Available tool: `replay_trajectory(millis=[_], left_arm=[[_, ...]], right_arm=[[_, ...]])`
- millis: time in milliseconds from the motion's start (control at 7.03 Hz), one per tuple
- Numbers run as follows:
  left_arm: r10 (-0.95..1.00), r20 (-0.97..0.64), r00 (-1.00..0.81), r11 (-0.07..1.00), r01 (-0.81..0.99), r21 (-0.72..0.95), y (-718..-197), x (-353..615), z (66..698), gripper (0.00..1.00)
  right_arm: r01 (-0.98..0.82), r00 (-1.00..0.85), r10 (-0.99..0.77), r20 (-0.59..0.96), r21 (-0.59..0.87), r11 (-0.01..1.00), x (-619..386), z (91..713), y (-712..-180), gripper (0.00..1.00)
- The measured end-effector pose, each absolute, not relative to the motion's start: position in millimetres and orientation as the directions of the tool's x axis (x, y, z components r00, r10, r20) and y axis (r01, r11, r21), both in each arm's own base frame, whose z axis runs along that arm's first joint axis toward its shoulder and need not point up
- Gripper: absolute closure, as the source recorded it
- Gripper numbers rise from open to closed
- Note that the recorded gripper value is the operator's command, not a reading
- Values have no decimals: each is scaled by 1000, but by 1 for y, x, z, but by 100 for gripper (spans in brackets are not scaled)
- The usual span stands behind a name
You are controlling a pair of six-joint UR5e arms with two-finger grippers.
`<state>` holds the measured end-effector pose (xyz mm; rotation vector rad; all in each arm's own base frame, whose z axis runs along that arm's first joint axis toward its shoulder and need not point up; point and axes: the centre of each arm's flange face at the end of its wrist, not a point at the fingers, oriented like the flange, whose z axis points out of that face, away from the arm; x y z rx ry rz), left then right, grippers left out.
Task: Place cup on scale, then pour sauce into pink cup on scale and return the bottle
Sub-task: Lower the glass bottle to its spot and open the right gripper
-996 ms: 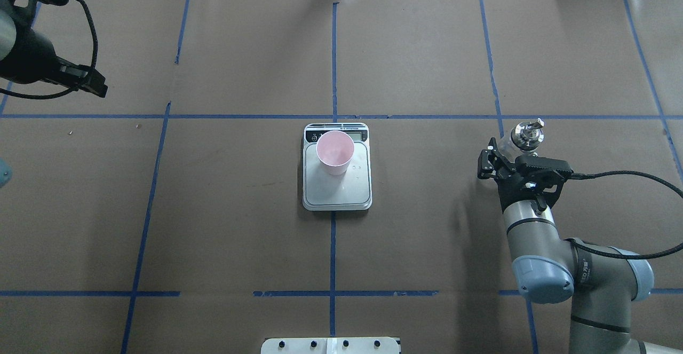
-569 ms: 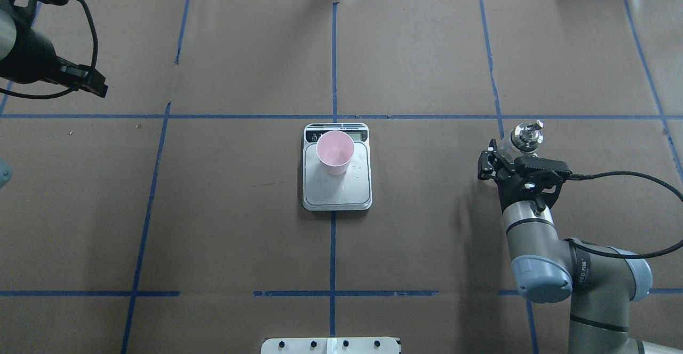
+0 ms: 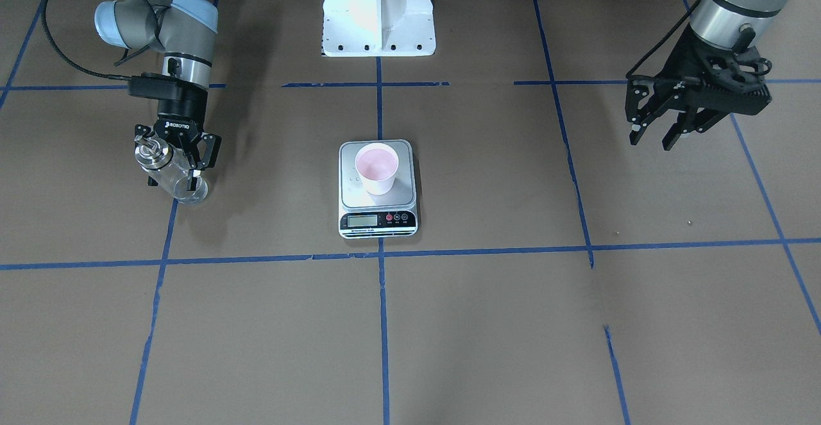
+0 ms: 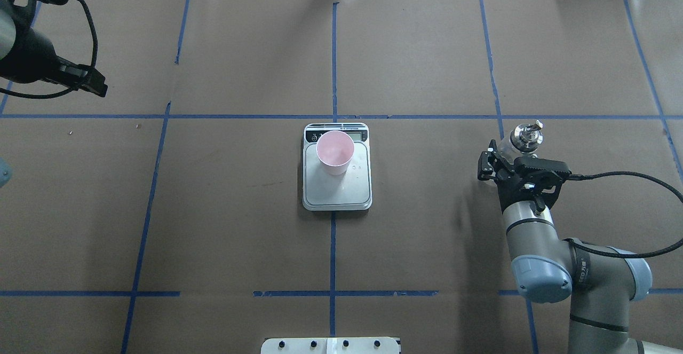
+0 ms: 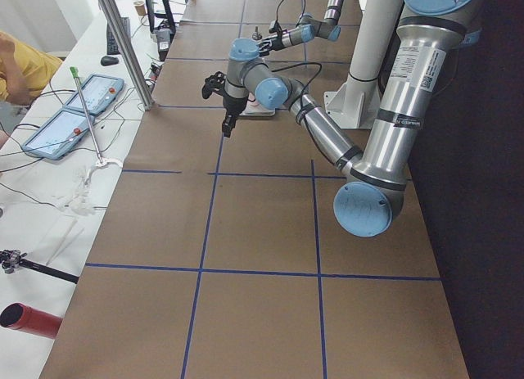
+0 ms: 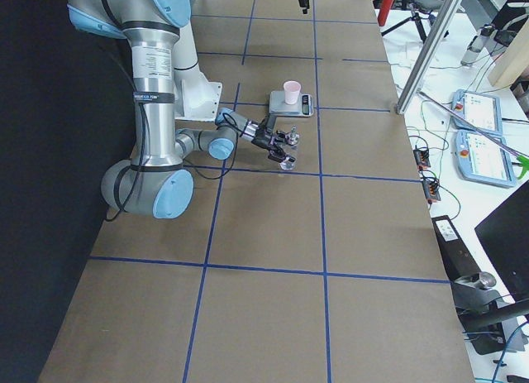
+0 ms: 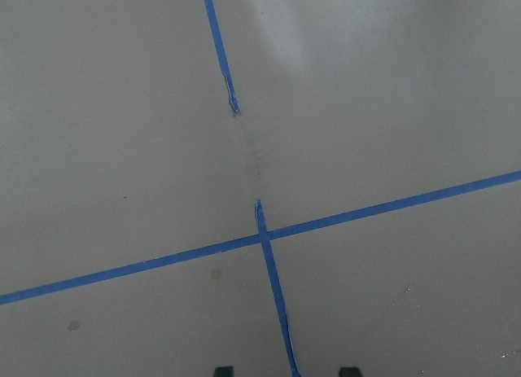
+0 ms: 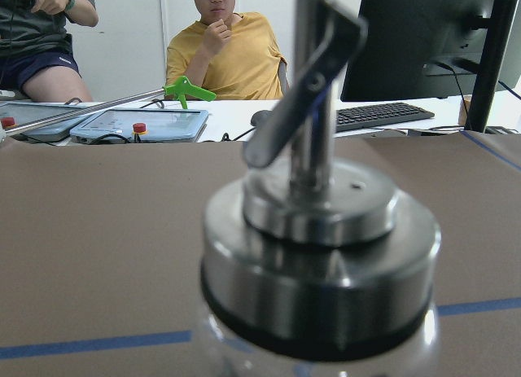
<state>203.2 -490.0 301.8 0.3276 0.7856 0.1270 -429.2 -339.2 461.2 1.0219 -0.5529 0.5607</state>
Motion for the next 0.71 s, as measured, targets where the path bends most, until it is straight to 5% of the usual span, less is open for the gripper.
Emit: replay_trajectory(millis=[569, 711], left_arm=[[233, -672, 703, 941, 10, 337, -490, 203, 301, 46], [233, -672, 703, 941, 10, 337, -490, 203, 301, 46]], right_arm=[[-654, 739, 173, 651, 633, 413, -431, 467, -339, 100], [-653, 741, 173, 649, 635, 414, -432, 468, -339, 4]])
